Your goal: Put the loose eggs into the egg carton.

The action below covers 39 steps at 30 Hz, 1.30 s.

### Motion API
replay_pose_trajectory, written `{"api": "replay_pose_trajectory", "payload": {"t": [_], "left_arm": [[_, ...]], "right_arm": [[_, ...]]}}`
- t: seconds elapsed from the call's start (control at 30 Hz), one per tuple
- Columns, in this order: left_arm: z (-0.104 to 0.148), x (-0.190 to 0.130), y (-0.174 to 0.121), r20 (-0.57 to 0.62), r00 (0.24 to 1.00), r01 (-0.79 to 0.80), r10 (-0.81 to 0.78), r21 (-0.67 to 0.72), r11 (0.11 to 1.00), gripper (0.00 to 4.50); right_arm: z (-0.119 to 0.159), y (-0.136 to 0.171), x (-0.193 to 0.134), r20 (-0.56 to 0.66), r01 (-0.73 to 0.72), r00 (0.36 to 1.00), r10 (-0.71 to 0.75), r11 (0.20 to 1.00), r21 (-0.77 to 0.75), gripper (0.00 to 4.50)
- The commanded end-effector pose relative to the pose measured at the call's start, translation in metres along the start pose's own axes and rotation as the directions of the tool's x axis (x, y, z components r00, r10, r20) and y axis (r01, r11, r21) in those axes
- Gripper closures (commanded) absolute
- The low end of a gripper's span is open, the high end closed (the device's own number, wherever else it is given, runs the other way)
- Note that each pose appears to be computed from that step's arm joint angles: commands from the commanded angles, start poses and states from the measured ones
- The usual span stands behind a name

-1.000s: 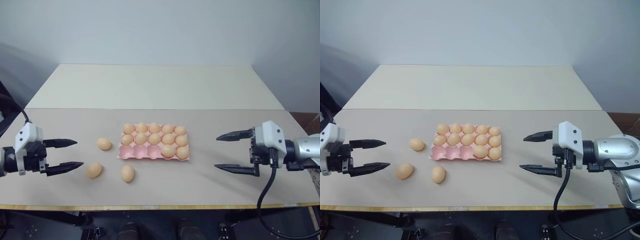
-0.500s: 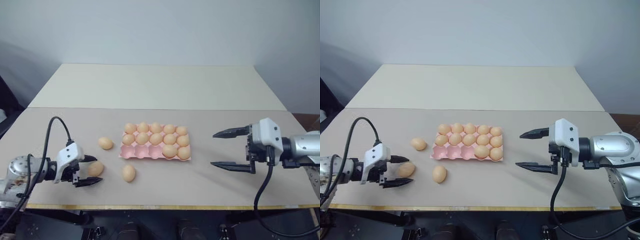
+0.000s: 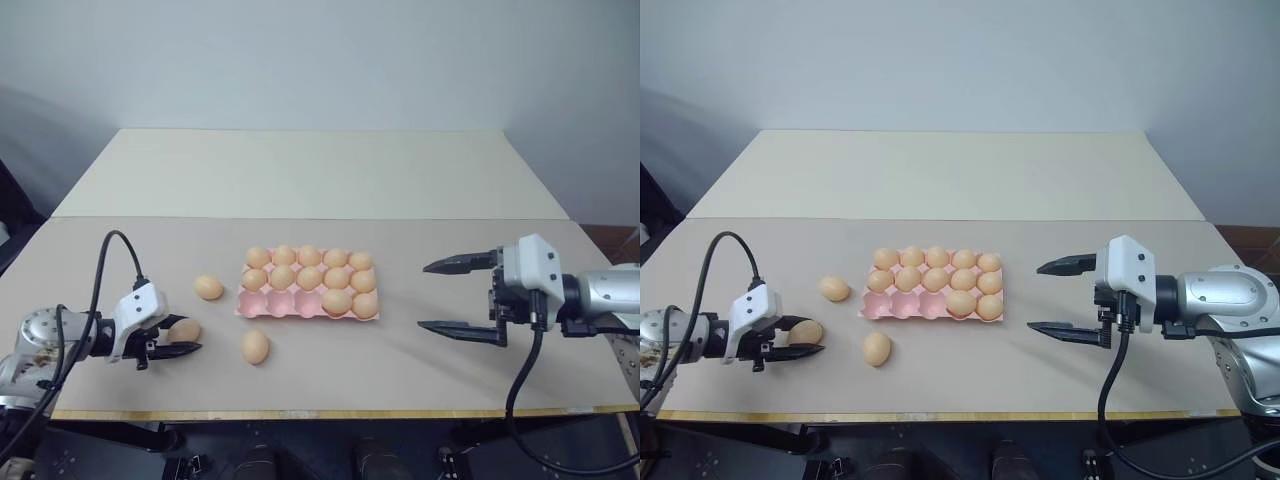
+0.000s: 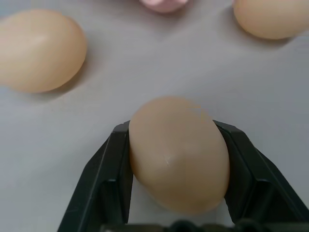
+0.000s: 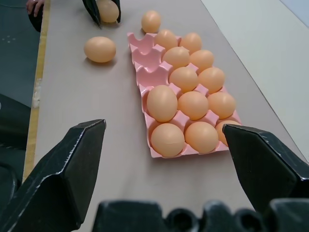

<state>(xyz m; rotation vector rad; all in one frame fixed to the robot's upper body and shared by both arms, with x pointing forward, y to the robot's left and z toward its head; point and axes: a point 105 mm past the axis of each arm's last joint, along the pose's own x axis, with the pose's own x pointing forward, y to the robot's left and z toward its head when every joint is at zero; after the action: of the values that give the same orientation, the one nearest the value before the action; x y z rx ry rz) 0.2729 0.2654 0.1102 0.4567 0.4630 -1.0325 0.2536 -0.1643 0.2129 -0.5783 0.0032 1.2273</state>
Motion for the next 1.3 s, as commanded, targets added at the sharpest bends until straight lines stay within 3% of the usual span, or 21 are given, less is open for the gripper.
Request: {"api": "replay_pose_trajectory", "payload": {"t": [0.03,0.13,0.3,0.5,0.63,0.77,0.97,1.0,1.13,1.3], "left_arm": [[0.059,-0.011,-0.003,0.202,0.976,0.059,-0.075,0.083,0.995,2.09],[0.087,0.0,-0.007,0.298,0.947,0.088,-0.122,0.123,0.989,2.09],[0.125,0.054,-0.012,0.363,0.91,0.124,-0.201,0.225,0.966,2.09],[0.145,0.107,-0.02,0.365,0.892,0.165,-0.266,0.284,0.944,2.09],[0.143,0.126,-0.021,0.321,0.908,0.162,-0.268,0.321,0.933,2.09],[0.139,0.133,-0.02,0.313,0.914,0.158,-0.26,0.315,0.936,2.09],[0.148,0.135,-0.022,0.358,0.898,0.157,-0.255,0.282,0.947,0.16],[0.149,0.134,-0.021,0.365,0.897,0.149,-0.25,0.283,0.948,0.04],[0.157,0.123,-0.013,0.407,0.888,0.102,-0.215,0.281,0.954,0.04],[0.158,0.085,-0.001,0.437,0.881,0.053,-0.182,0.29,0.955,0.04]], "right_arm": [[0.009,-0.002,-0.001,0.026,0.021,0.999,-0.02,0.999,-0.036,0.0],[0.009,-0.002,0.001,0.033,0.023,0.999,-0.022,0.999,-0.037,0.0],[0.012,-0.004,0.005,0.047,0.022,0.999,-0.02,0.999,-0.045,0.0],[0.014,-0.004,0.006,0.053,0.027,0.998,-0.024,0.998,-0.051,0.0],[0.015,-0.003,0.005,0.052,0.037,0.998,-0.034,0.998,-0.048,0.0],[0.015,-0.002,0.005,0.051,0.045,0.998,-0.043,0.998,-0.044,0.0],[0.014,-0.002,0.005,0.053,0.053,0.997,-0.051,0.998,-0.038,0.0],[0.014,-0.002,0.005,0.054,0.054,0.997,-0.052,0.998,-0.037,0.0],[0.014,-0.003,0.006,0.055,0.055,0.997,-0.053,0.998,-0.034,0.0],[0.015,-0.003,0.006,0.066,0.049,0.997,-0.047,0.998,-0.025,0.0]]}}
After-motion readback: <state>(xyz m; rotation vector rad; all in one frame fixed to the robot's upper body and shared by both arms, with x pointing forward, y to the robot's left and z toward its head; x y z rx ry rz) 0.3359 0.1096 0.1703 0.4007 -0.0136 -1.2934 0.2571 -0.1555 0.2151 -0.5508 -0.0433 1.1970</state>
